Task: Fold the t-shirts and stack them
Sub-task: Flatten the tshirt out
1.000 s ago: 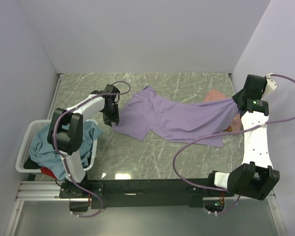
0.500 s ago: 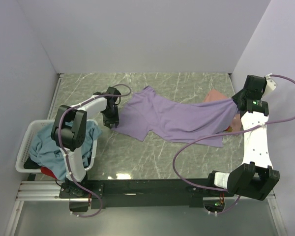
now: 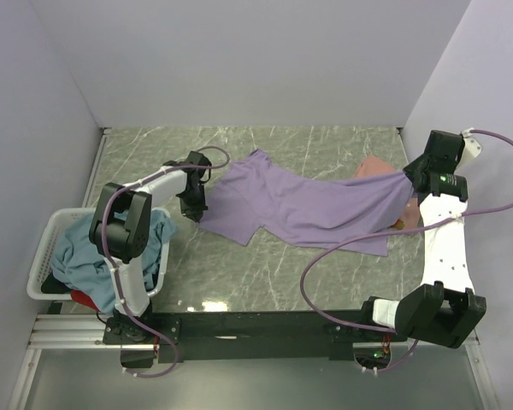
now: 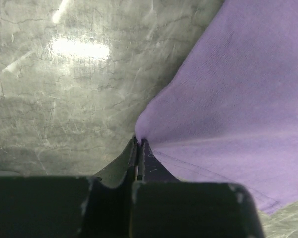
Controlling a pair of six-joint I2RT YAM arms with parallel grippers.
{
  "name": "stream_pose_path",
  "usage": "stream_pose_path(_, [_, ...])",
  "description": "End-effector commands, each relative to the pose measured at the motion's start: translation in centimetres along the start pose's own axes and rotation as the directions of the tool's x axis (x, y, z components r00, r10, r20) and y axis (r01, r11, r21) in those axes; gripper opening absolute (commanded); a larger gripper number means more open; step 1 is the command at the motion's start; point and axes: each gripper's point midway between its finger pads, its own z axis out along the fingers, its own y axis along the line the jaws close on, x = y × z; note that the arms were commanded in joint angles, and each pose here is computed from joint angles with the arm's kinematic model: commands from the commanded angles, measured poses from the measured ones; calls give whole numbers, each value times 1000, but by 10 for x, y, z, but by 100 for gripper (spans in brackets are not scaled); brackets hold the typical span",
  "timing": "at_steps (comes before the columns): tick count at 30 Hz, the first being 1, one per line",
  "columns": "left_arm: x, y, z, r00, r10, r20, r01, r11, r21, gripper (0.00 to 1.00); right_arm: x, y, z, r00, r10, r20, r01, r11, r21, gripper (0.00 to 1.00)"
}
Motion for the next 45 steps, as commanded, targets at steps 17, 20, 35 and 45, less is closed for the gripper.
stream_pose_path(17, [-126, 49, -179, 796, -496, 347, 321, 832, 452, 0, -5, 90, -8, 998, -49, -28, 41, 974, -223, 0])
stream_pose_path(20, [-127, 68, -172, 790, -514, 333, 349, 825, 445, 0, 8, 127, 8, 992, -113, -64, 94, 964, -250, 0])
stream_pose_path(35, [-113, 60, -136, 855, -462, 235, 319, 826, 464, 0, 128, 120, 11, 845, -400, -354, 270, 892, -363, 66])
stream_pose_path(45, [-103, 57, -128, 864, -457, 211, 318, 820, 475, 0, 242, 34, -11, 726, -414, -549, 243, 902, -357, 54])
